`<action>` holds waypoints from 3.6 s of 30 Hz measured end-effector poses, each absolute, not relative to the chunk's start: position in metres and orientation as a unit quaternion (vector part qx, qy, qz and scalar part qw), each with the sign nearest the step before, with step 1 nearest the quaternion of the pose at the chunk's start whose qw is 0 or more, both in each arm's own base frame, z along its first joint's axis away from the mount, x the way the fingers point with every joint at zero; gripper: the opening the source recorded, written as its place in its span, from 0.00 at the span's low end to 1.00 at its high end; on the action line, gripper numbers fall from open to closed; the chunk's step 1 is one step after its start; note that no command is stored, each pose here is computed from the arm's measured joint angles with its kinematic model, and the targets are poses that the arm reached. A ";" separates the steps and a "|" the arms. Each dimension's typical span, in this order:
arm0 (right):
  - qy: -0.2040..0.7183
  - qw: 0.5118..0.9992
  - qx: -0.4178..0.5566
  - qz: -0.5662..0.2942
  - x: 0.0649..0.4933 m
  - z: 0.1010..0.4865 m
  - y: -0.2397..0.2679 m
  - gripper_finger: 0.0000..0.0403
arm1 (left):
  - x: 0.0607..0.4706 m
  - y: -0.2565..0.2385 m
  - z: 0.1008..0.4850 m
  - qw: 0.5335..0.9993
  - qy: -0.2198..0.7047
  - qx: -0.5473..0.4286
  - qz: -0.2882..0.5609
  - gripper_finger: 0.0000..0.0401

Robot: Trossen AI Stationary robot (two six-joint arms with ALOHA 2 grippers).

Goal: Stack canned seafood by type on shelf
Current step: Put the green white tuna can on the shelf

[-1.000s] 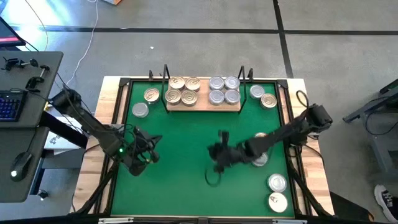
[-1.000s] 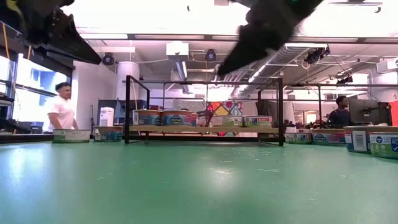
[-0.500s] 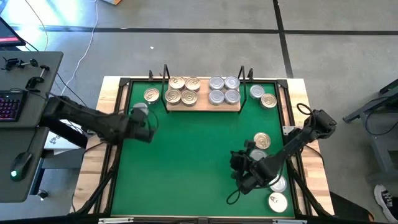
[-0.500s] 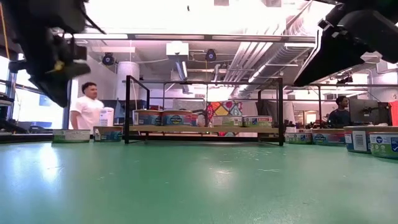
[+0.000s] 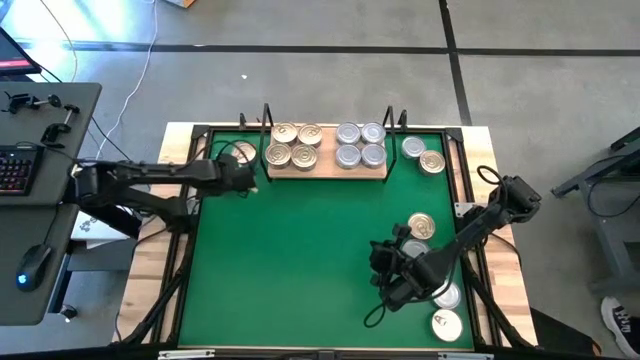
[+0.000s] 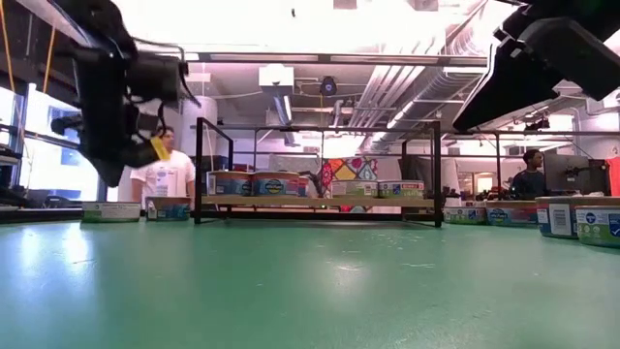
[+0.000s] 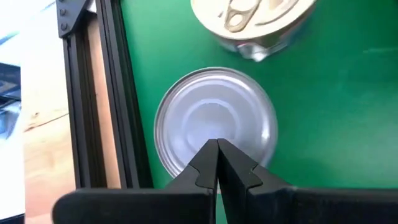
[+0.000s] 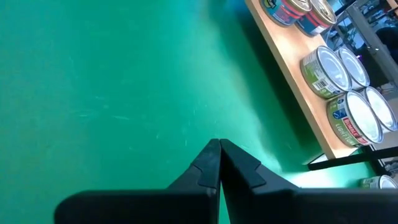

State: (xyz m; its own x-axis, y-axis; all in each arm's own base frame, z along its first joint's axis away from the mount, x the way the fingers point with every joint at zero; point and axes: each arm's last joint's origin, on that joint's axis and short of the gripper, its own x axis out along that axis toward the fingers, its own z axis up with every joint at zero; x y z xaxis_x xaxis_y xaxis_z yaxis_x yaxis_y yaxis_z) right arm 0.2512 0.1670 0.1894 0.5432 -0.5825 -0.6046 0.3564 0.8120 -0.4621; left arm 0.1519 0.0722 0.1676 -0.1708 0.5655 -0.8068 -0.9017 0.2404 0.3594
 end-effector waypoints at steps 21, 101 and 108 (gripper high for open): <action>0.392 0.869 -0.145 -0.267 0.250 0.189 0.169 0.00 | 0.169 0.042 0.148 0.674 0.541 -0.227 0.448 0.00; 0.299 0.954 0.003 -0.023 0.347 0.074 0.064 0.80 | 0.287 -0.104 0.085 0.939 0.292 -0.108 0.147 0.00; 0.269 0.963 -0.029 0.008 0.351 0.079 0.066 0.80 | 0.283 -0.110 0.107 0.942 0.291 -0.114 0.122 0.00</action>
